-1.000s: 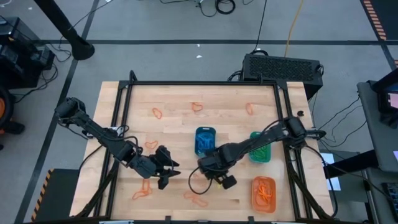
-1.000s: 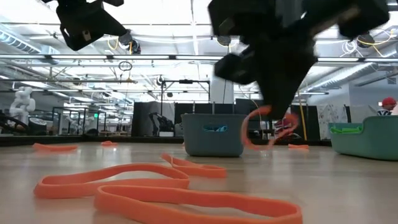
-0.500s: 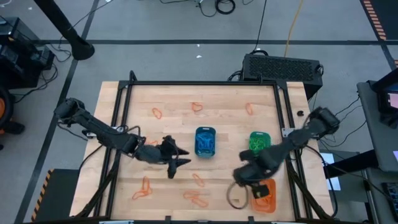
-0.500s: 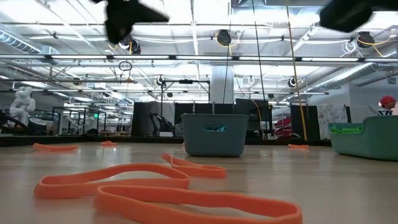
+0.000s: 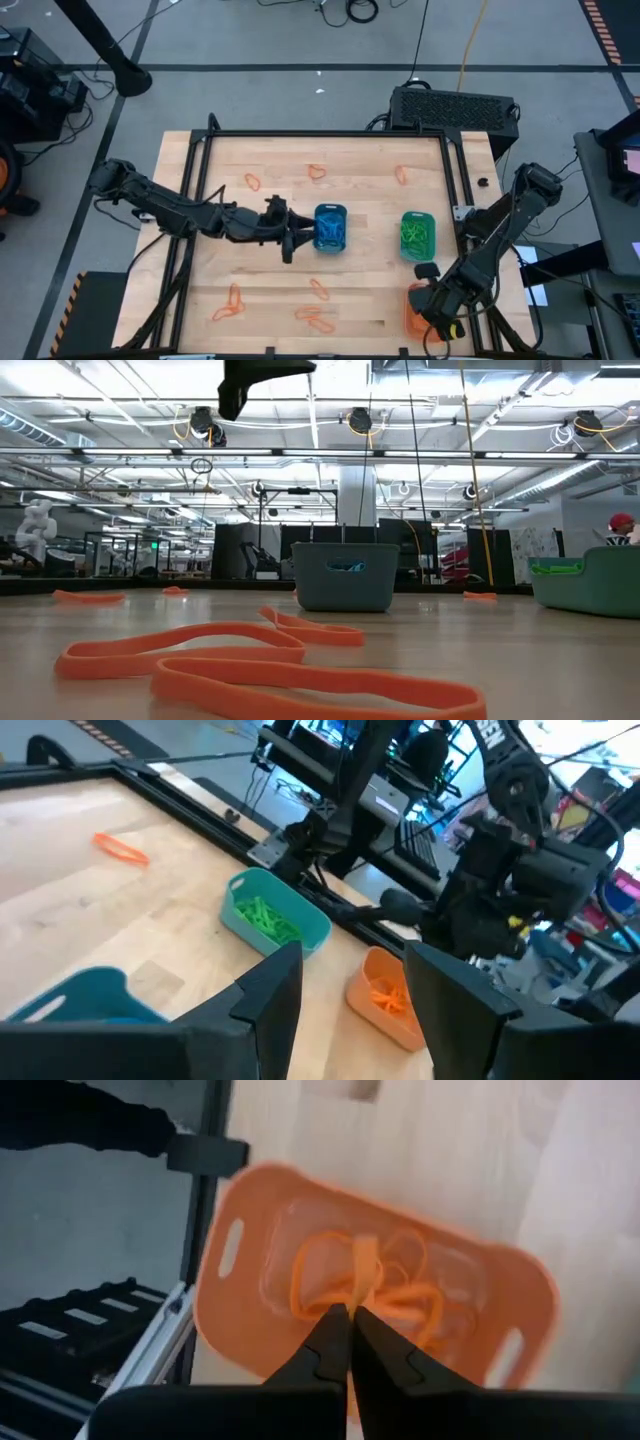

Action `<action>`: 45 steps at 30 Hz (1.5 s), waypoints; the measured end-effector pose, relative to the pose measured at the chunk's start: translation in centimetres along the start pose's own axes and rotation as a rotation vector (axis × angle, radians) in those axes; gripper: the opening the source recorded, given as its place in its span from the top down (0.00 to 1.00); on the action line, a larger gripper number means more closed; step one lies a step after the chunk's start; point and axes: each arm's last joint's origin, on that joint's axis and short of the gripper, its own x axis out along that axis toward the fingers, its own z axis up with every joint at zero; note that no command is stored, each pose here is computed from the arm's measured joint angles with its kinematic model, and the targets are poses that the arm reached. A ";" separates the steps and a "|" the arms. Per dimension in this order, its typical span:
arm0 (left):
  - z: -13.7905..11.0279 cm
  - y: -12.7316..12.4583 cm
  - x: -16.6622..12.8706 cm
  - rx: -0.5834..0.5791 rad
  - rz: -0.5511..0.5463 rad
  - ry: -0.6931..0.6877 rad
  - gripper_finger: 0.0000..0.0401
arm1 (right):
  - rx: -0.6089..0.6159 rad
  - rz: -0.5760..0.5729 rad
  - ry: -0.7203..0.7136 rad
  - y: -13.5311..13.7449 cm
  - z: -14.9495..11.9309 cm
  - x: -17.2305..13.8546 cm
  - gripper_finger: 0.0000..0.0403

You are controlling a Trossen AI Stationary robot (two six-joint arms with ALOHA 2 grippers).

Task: Sort rubber bands into baskets
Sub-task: Put the orange rubberband into the orange bin

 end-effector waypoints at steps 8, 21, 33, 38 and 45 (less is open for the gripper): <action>-0.8 -3.3 3.2 0.005 -0.061 0.074 0.54 | -0.066 -0.010 -0.006 -0.3 -0.8 1.4 1.00; -4.0 -6.7 3.9 0.174 -0.078 0.644 0.54 | 0.071 -0.014 0.002 -0.7 -1.1 2.1 0.97; -6.7 -7.1 0.7 0.363 0.023 0.857 0.54 | 0.184 0.035 0.057 -0.9 -0.9 2.1 0.77; -6.8 -7.4 -0.4 0.388 0.041 0.876 0.54 | 0.237 0.048 0.041 -0.9 -0.6 2.0 0.67; -6.4 -7.9 -3.2 0.393 0.091 0.938 0.54 | 0.248 0.126 -0.146 -0.4 2.1 0.6 0.66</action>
